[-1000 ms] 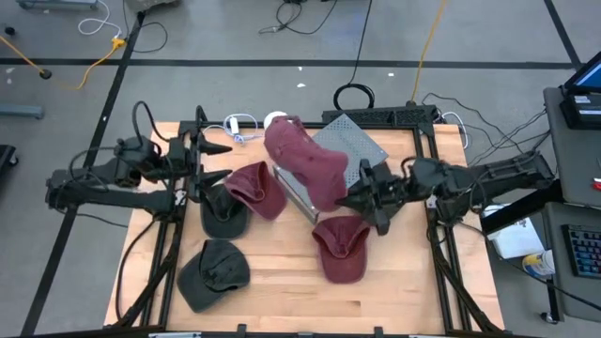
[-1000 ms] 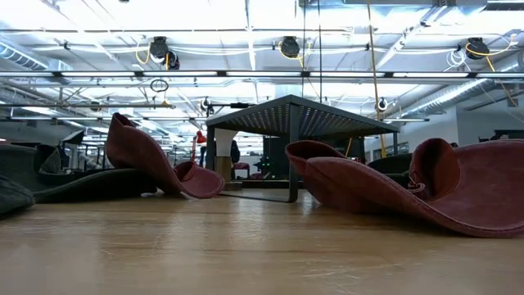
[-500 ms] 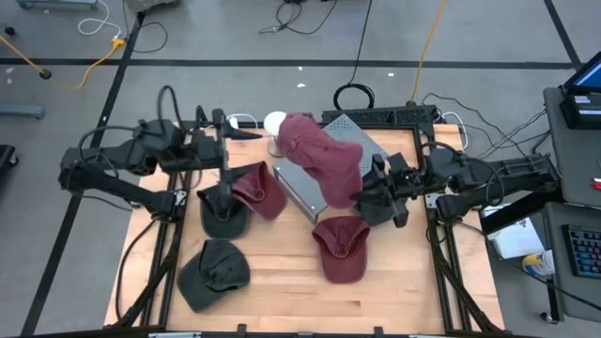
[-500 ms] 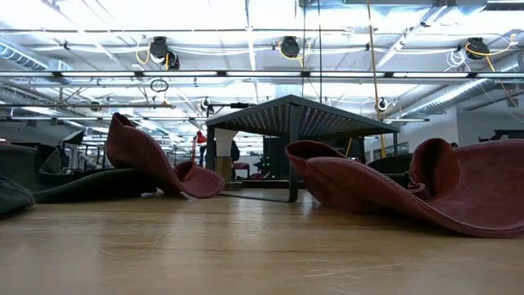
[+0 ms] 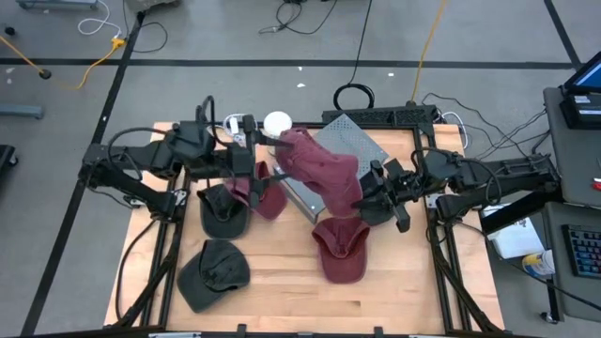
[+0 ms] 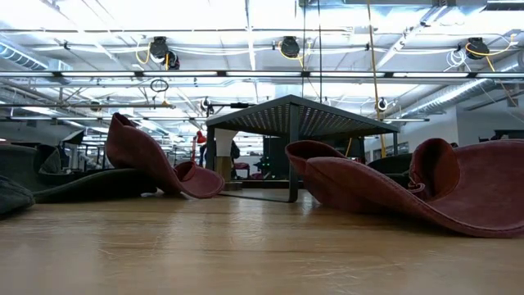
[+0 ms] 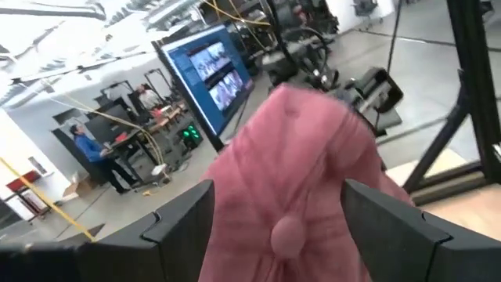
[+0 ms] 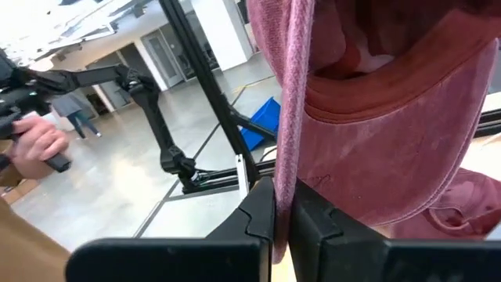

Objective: Pick & Place hat
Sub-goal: Put the right red cap on the shelf

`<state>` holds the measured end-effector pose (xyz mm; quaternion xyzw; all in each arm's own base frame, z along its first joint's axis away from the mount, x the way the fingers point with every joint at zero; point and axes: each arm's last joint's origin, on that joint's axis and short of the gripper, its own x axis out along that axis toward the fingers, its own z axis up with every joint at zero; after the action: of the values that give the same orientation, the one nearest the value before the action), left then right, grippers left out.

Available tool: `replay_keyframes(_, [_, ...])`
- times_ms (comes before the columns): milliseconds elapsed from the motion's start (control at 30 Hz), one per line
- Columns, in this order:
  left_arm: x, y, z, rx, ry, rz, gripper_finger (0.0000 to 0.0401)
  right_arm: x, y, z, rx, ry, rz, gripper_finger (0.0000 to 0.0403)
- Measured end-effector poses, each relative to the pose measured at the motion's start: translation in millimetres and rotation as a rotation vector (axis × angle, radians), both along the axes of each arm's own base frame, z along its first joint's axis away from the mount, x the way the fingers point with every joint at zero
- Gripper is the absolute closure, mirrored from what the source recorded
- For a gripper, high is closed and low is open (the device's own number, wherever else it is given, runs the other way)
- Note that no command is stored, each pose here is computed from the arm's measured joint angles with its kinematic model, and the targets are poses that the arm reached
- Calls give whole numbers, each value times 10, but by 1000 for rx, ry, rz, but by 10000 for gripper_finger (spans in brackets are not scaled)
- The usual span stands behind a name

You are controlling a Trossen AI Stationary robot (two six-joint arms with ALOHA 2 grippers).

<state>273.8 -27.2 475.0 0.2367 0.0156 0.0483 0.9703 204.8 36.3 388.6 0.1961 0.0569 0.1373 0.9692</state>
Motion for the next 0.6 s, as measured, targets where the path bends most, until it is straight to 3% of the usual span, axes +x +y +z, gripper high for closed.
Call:
replay_keyframes(200, [-16, -46, -56, 7, 57, 92, 121, -12, -2, 5, 0, -1, 0, 393])
replay_keyframes(400, [-28, -82, -89, 5, 92, 83, 124, -11, -2, 4, 0, 0, 0, 393])
replay_keyframes(600, [-27, -82, -94, 5, 96, 83, 190, -11, -2, 9, 1, -5, -1, 393])
